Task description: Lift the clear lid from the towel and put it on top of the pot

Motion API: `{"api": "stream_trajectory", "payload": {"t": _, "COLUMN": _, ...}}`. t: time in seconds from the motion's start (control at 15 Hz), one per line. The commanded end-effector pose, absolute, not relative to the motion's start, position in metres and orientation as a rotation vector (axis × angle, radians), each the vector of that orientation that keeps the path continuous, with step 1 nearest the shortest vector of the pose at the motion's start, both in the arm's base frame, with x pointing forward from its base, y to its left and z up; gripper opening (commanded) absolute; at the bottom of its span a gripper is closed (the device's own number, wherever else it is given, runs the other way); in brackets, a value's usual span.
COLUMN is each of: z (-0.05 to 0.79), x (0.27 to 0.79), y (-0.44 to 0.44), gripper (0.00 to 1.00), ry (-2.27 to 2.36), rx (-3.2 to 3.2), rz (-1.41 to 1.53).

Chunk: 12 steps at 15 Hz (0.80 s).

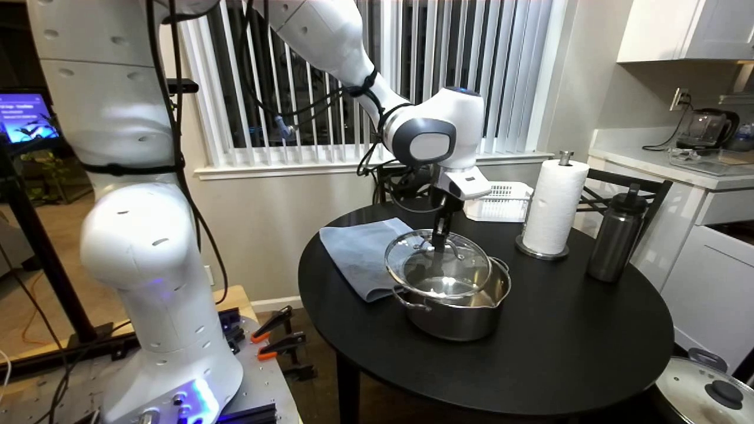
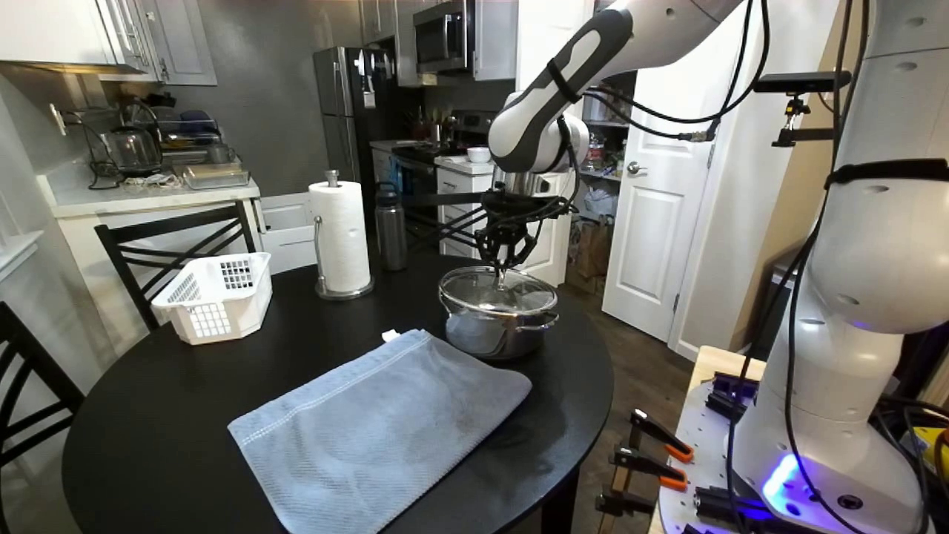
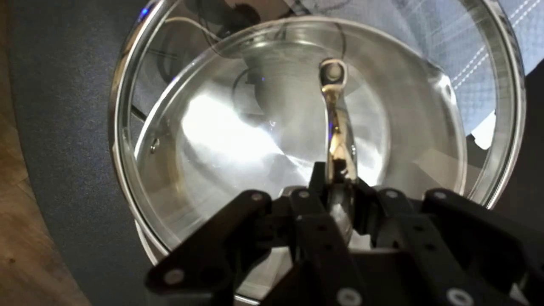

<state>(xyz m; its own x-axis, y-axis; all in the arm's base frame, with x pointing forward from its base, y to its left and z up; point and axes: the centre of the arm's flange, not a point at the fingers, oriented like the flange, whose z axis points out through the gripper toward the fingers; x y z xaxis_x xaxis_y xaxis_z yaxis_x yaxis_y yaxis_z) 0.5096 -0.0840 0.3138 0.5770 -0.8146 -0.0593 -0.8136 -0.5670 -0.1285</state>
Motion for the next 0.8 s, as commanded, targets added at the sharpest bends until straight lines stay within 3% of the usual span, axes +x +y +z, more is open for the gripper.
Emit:
{"api": "stream_trajectory", "payload": {"t": 0.0, "z": 0.321, "x": 0.516, "y": -0.092, "gripper": 0.02, "ry": 1.542, "rx": -2.536, "rz": -0.083}}
{"api": "stream_trajectory", "payload": {"t": 0.73, "z": 0.32, "x": 0.533, "y": -0.089, "gripper": 0.02, "ry": 1.745, "rx": -2.554, "rz": -0.092}}
